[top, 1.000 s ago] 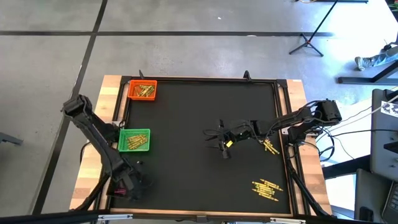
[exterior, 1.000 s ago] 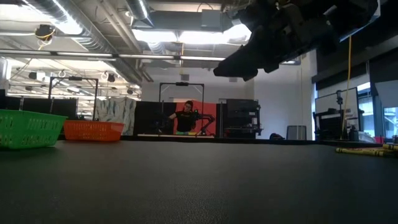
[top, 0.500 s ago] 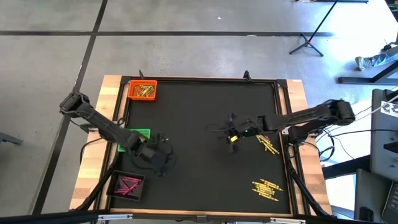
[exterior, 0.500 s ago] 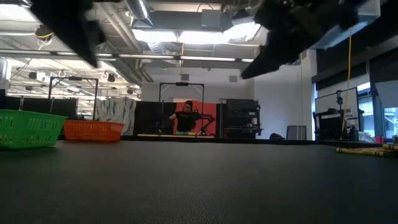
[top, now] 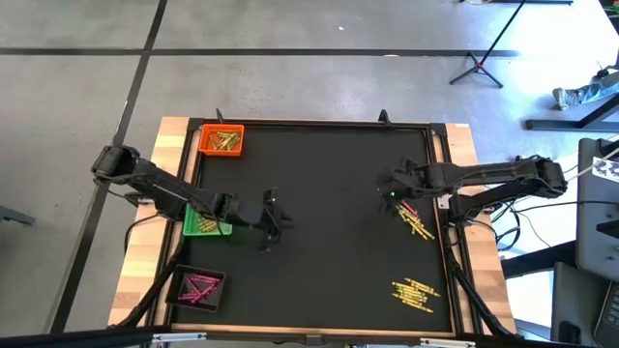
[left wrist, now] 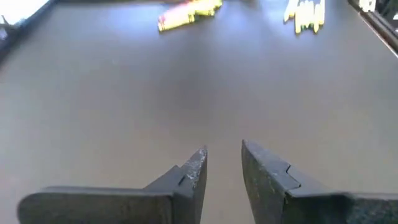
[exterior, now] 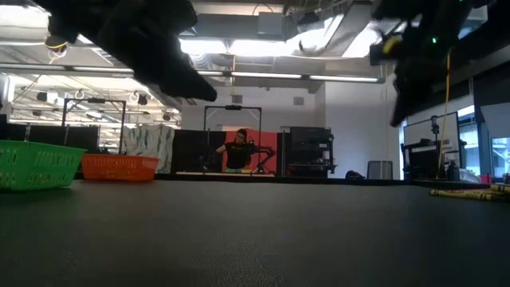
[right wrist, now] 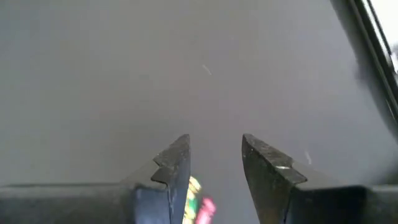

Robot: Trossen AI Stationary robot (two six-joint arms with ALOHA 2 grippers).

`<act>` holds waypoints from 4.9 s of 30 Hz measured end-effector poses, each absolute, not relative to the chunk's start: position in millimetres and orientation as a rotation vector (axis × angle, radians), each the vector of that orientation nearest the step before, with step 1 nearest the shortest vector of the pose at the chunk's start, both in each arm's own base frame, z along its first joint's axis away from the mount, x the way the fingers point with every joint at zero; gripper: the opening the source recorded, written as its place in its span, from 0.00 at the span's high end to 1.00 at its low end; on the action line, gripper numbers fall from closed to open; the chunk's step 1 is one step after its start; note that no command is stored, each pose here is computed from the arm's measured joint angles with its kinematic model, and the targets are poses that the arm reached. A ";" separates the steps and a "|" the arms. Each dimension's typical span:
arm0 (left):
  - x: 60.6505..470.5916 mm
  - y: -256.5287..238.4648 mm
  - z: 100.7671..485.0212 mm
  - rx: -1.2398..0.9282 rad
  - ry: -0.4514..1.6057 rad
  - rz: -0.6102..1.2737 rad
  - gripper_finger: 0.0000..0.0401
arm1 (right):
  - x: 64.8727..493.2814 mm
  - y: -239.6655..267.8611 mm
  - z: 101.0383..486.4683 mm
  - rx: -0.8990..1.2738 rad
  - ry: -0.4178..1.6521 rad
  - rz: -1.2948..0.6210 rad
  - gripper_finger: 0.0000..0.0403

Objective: Sort crayons
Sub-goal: Put the pink crayon into the black bin

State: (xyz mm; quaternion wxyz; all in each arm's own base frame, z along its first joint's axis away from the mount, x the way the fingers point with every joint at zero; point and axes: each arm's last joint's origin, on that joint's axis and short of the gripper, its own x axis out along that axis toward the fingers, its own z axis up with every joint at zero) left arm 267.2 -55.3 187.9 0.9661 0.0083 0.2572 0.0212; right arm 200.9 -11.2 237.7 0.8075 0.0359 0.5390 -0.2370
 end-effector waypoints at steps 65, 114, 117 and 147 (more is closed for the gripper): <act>261.1 -47.1 171.3 0.070 0.435 0.054 0.79 | 194.3 -59.0 148.9 0.605 1.877 -0.503 0.65; 264.6 -39.0 175.1 -0.127 0.390 0.072 0.62 | 283.8 20.1 172.3 -0.070 0.752 -0.126 0.93; 264.4 -40.3 175.2 -0.124 0.386 0.095 0.61 | 293.3 26.8 174.7 -0.091 0.541 -0.059 0.94; 298.8 -67.4 153.5 -0.035 0.093 0.120 0.76 | 331.7 38.9 164.2 -0.127 0.001 0.236 0.95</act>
